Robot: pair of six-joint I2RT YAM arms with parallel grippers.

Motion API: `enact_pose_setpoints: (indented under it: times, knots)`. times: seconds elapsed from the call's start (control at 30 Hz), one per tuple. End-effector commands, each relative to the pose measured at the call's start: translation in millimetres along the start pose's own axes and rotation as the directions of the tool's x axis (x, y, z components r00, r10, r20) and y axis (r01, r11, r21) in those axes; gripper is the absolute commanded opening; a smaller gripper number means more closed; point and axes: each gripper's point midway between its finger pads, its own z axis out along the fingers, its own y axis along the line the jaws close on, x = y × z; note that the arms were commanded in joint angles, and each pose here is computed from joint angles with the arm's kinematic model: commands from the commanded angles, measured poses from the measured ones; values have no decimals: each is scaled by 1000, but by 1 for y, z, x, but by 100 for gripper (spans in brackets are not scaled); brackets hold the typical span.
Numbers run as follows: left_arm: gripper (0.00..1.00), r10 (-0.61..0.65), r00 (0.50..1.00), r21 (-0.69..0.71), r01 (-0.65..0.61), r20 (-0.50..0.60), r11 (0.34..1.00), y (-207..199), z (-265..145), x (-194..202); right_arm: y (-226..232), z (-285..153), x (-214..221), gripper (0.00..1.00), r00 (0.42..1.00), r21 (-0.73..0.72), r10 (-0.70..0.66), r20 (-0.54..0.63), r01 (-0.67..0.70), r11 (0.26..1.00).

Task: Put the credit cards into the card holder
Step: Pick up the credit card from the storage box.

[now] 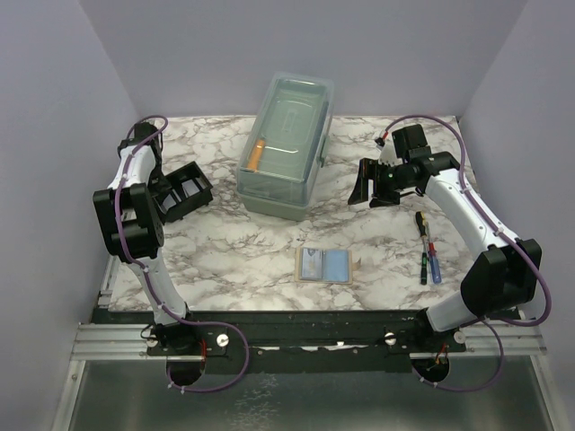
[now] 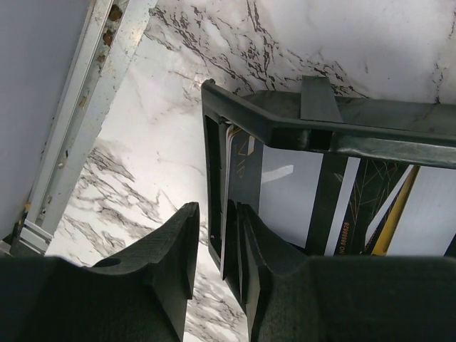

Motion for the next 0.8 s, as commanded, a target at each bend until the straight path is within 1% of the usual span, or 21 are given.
enact_pose_setpoints:
  times: [0.0, 0.23, 0.77]
  knots:
    - [31, 8, 1000, -3, -8, 25, 1000, 9, -18, -6, 4, -2, -2, 72, 1000, -27, -15, -1, 15, 1000]
    - [26, 13, 999, 5, -13, 29, 1000, 9, -22, -7, 4, -3, -1, 72, 1000, -27, -13, 0, 13, 1000]
    - [20, 18, 999, 16, -18, 30, 1000, 8, -26, -7, 4, -2, 0, 72, 1000, -28, -11, -4, 11, 1000]
